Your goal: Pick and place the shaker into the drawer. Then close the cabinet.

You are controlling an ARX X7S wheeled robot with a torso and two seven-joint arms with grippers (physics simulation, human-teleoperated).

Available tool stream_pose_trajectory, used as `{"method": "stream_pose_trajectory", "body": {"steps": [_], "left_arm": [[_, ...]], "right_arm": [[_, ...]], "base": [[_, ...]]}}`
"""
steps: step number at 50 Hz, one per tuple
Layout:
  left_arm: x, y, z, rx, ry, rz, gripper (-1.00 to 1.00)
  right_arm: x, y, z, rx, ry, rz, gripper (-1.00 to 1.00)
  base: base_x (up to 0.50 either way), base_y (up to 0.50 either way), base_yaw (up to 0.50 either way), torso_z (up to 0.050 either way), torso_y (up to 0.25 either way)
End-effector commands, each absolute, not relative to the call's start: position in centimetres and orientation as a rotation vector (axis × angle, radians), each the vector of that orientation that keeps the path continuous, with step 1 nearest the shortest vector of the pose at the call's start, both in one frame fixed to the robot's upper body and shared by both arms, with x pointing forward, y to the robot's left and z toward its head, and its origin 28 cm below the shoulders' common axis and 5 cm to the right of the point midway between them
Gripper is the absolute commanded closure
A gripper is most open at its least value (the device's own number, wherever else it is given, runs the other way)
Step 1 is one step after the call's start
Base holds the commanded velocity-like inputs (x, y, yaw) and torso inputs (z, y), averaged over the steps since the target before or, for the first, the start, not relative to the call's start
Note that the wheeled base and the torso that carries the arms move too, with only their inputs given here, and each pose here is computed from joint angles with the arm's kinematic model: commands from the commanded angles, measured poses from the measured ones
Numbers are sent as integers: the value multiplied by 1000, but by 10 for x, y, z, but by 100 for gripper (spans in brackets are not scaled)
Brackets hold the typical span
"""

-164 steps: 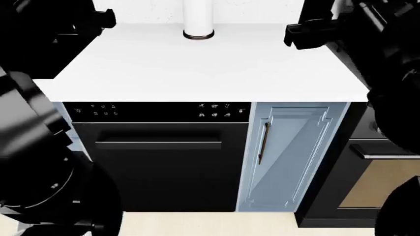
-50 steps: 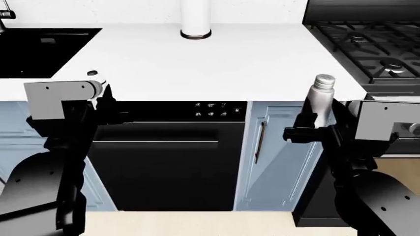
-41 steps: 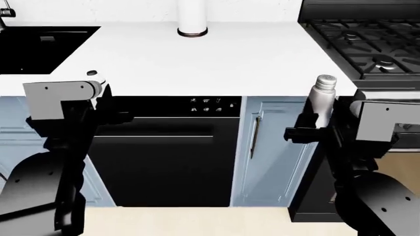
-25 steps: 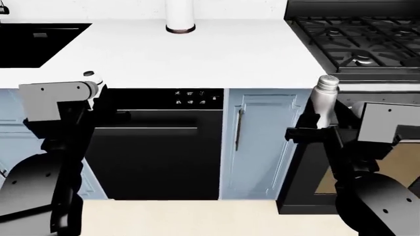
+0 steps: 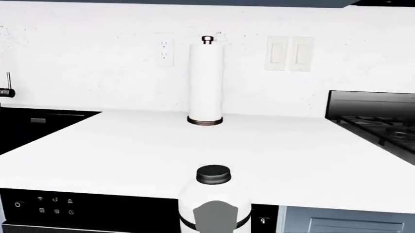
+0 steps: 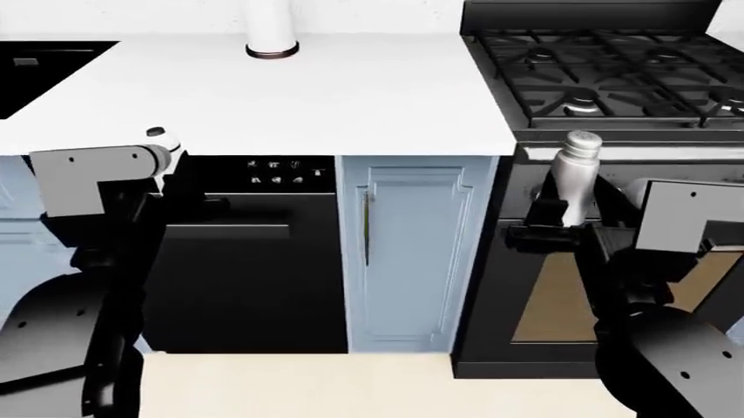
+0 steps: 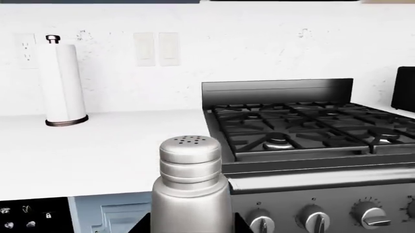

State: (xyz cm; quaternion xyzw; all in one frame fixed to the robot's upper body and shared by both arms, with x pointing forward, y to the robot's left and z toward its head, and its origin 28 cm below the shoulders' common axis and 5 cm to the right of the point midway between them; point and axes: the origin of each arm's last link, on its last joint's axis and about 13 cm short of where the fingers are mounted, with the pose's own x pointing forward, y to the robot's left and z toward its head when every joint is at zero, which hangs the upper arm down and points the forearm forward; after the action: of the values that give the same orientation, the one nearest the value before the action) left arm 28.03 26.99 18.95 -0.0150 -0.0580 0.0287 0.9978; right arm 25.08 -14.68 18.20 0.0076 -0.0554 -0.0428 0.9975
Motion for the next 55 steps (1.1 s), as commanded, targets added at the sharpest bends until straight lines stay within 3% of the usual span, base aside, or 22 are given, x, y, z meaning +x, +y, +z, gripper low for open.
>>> {"method": "stream_pose_trajectory", "body": {"steps": [1,55], "left_arm": [[279,269,195,-39,-138,53,100],[278,272,193,-41,-136,59,100]], "right_arm": [[251,-147,184,1,-118,-83,100],[250,-147,185,3,-125,-81,100]], "base": [[0,-398,0,0,0],[0,-384,0,0,1]]}}
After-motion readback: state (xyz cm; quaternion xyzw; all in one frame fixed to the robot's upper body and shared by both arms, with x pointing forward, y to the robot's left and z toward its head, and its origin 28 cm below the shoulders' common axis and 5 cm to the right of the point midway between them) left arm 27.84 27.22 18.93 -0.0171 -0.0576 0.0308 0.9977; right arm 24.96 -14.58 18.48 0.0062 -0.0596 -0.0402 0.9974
